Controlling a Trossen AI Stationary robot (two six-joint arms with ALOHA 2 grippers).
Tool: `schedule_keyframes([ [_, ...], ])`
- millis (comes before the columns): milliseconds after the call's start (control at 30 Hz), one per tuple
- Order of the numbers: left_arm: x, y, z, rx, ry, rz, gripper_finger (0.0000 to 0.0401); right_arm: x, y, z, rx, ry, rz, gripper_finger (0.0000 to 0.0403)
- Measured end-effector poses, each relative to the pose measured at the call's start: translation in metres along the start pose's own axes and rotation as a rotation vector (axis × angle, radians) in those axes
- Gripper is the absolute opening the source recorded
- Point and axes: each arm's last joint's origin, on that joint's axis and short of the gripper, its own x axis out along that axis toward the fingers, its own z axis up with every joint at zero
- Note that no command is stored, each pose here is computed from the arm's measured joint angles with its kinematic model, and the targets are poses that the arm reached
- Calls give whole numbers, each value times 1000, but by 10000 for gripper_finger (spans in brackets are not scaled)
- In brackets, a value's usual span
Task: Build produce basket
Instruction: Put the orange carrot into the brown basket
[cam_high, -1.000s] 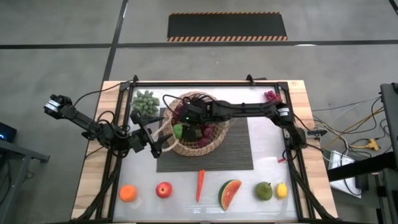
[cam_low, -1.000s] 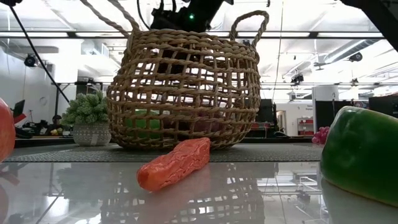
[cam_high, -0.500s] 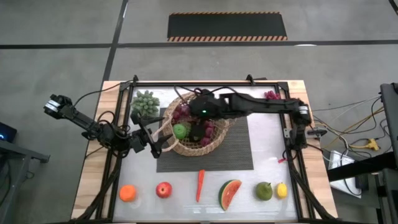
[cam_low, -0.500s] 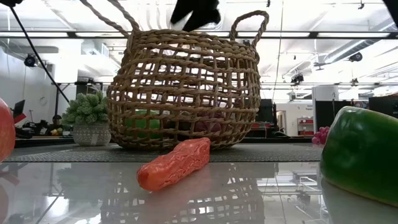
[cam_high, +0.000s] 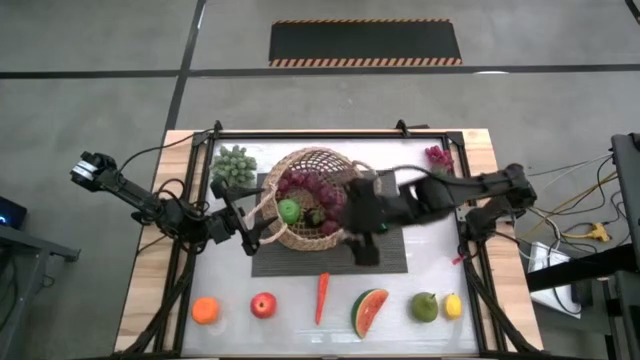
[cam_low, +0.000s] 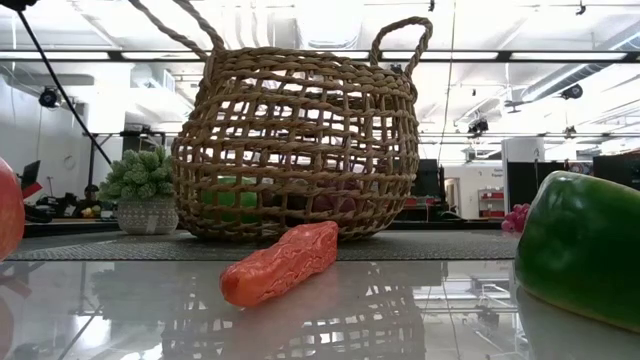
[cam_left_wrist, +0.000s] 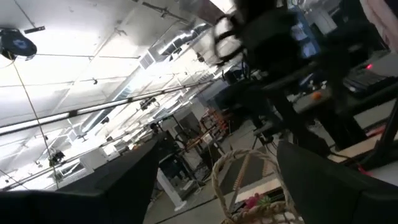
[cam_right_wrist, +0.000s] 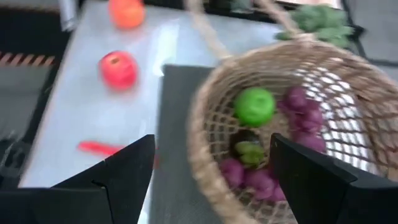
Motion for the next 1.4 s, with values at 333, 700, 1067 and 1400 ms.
schedule_keyframes([
  [333,0,-2,1,-80,-43,-43,306,23,63,-36,-388,135,113,299],
  [700,-1,-7,-3,-94,-30,-65,306,104,96,-50,-621,223,144,299],
  [1067,-5,-13,-3,-139,-35,-98,306,179,116,-69,-814,317,178,299],
  [1400,-6,-14,-2,-133,-38,-104,306,240,108,-80,-856,382,289,293],
])
